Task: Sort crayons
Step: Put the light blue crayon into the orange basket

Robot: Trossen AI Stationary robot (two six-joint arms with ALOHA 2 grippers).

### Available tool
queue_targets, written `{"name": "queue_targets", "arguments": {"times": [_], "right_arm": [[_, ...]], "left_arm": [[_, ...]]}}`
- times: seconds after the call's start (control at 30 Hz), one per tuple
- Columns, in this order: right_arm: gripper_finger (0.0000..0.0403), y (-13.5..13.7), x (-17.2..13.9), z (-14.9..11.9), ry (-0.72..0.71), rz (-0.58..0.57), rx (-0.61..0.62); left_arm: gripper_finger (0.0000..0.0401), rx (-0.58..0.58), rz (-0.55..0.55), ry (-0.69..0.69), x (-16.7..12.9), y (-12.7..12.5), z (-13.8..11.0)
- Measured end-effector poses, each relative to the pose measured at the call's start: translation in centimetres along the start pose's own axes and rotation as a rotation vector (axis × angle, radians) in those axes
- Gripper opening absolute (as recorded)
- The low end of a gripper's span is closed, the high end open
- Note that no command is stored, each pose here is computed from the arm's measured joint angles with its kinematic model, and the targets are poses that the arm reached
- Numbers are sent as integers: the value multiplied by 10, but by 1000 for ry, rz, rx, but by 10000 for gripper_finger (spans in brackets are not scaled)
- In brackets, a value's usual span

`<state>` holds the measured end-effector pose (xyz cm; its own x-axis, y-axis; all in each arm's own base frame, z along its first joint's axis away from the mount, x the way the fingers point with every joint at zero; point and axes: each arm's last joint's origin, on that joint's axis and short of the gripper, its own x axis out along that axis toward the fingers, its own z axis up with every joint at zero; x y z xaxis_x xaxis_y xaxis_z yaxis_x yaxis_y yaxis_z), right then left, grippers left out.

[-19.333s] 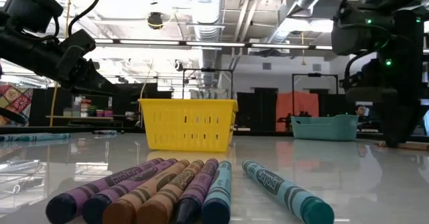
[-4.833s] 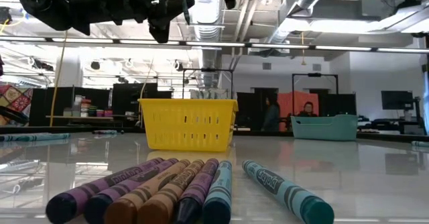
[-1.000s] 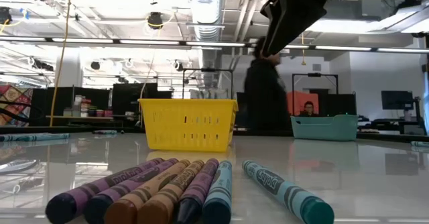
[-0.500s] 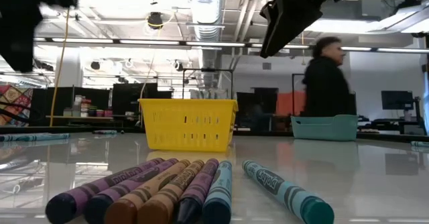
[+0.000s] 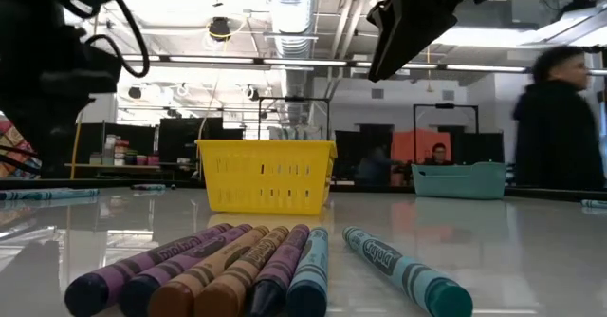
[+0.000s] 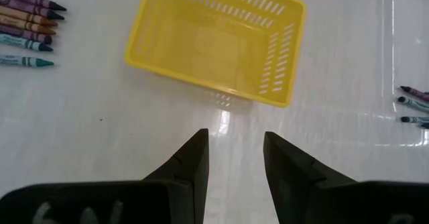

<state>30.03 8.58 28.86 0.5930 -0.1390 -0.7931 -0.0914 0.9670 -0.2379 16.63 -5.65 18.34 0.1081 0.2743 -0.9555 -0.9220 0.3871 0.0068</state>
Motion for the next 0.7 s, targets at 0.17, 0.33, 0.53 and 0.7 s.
{"name": "queue_targets", "arguments": {"times": [0.17, 0.33, 0.53, 0.7], "right_arm": [[136, -1, 0, 1, -12, -2, -5], [136, -3, 1, 2, -18, -5, 0], [136, -3, 1, 2, -18, -5, -1], [136, -3, 1, 2, -18, -5, 0]], "left_arm": [[139, -3, -53, 0, 10, -1, 10], [139, 20, -72, 4, 15, -4, 21], [139, 30, -58, 33, 19, -3, 30], [139, 33, -56, 52, 22, -1, 37]]}}
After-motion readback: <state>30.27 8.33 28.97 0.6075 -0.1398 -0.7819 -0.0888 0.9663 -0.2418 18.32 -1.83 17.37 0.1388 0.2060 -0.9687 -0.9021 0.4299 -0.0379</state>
